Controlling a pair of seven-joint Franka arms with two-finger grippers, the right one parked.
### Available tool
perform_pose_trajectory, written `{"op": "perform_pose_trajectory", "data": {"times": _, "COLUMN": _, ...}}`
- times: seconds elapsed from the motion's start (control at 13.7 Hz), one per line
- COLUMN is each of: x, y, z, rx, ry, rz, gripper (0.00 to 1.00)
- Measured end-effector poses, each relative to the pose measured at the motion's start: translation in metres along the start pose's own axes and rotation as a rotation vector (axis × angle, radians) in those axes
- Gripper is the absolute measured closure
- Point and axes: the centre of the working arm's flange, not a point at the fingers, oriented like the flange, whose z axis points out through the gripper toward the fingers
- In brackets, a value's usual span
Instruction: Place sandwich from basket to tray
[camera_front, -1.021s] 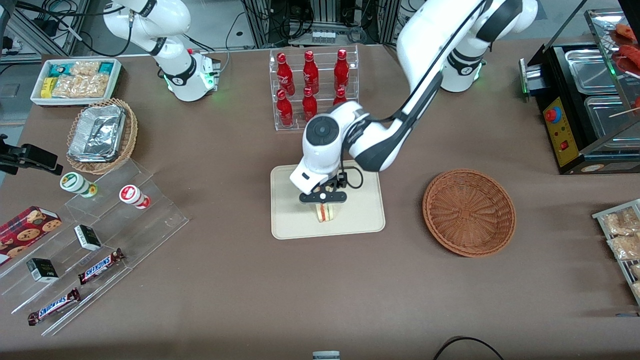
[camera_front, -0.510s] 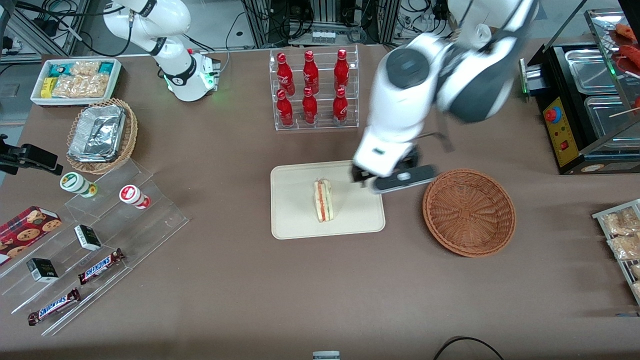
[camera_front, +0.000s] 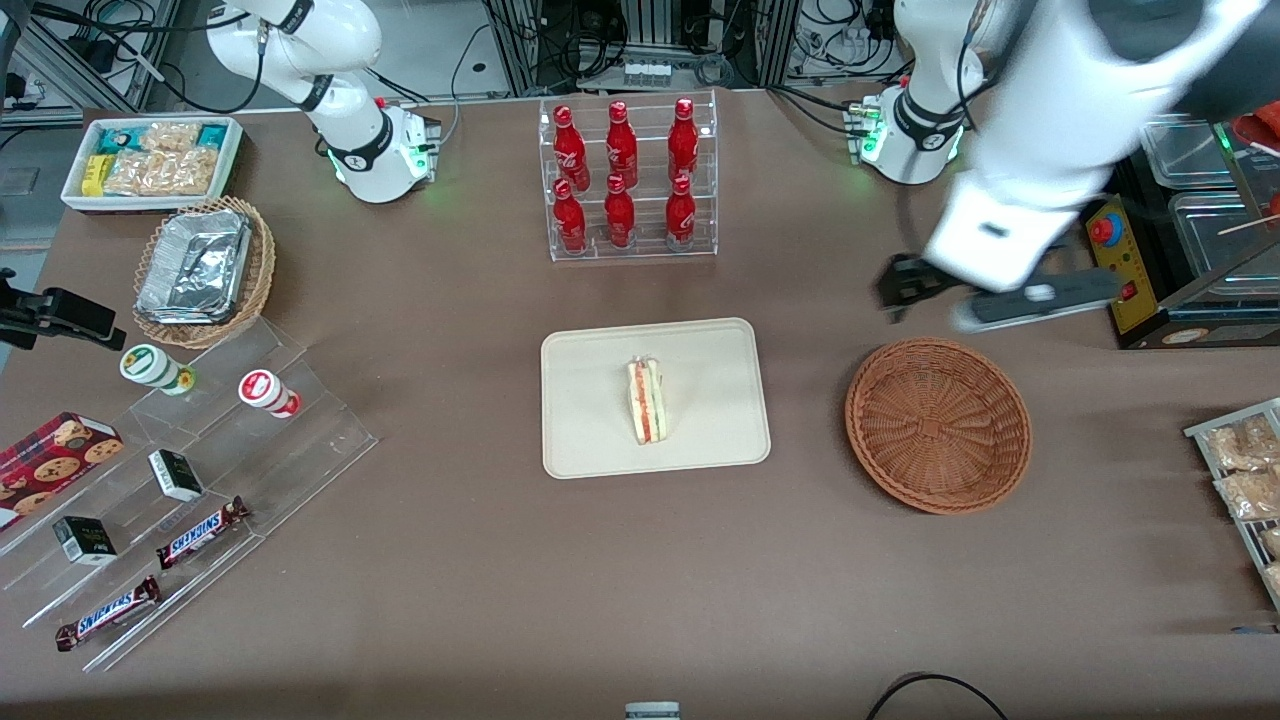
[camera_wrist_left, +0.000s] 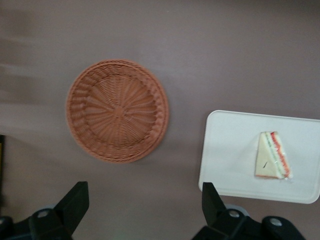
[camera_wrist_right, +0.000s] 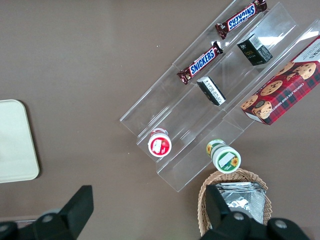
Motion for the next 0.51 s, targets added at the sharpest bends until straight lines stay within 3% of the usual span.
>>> {"op": "perform_pose_trajectory", "data": {"times": 0.51, "x": -0.003, "y": -0.13, "z": -0.027, "rx": 0.011, "ry": -0.066, "rz": 0.14, "gripper": 0.0}}
